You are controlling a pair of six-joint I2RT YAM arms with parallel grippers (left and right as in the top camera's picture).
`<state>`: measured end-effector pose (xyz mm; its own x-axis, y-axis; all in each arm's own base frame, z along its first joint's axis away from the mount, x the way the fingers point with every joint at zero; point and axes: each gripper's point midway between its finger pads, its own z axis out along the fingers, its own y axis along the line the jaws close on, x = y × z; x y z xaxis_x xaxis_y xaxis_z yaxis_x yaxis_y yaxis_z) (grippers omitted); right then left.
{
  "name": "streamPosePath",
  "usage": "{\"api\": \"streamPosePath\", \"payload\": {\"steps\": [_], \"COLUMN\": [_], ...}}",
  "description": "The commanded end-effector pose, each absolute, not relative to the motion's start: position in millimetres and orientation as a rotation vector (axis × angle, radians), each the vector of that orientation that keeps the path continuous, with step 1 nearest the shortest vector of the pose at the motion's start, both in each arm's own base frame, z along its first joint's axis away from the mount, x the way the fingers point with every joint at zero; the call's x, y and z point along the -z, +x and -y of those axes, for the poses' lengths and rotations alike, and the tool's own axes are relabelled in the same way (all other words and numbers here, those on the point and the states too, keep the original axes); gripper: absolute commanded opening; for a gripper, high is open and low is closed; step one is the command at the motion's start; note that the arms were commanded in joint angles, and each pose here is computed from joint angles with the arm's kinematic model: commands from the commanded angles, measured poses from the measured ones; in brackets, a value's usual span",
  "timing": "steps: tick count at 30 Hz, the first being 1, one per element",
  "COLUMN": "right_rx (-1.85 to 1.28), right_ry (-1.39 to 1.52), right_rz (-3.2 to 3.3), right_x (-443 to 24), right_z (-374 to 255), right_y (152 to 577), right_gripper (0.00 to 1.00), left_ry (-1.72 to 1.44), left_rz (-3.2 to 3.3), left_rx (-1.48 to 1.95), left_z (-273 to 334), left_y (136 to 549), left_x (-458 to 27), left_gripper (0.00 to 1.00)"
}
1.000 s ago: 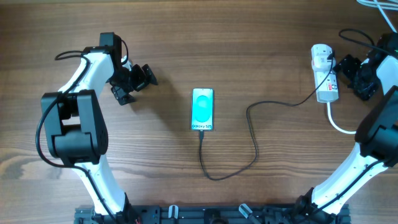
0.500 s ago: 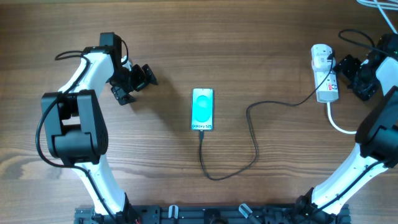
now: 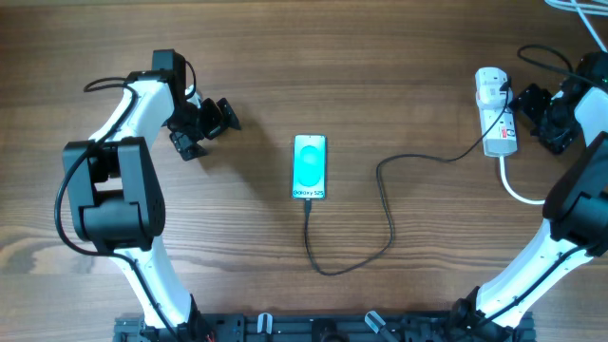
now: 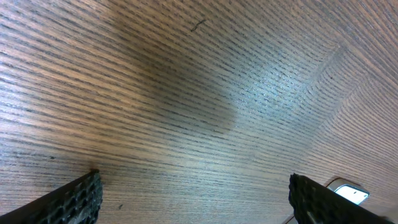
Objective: Plug charger to phone and switch on socket
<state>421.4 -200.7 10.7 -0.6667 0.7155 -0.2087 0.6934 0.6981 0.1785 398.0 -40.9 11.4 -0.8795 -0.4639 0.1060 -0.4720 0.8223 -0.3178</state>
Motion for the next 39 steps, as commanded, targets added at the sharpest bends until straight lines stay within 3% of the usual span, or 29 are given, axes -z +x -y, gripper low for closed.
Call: {"api": "streamPosePath", "payload": {"steps": [1,30,39], "right_rx": [-0.221,-0.055,-0.065], "right_ry": [1.081,1.123,1.218], "right_rz": [-2.76,-2.827,-2.774], "right_x": [9.7,11.4,-39.8], "right_z": [164.9,172.5,199.0], "right_y": [409.5,390.3,395.8], "right_gripper": [1.0,1.0,1.0], "left_ry": [0.765,0.765,0.765], "left_rz": [2.948,2.947,2.948], "left_rx": [-0.479,-0.479,-0.479], "left_z": [36.9,36.8,36.9], "left_y": [388.6,388.5,388.6], "left_x": [3.2,3.3,3.2], "left_gripper": [1.0,1.0,1.0]}}
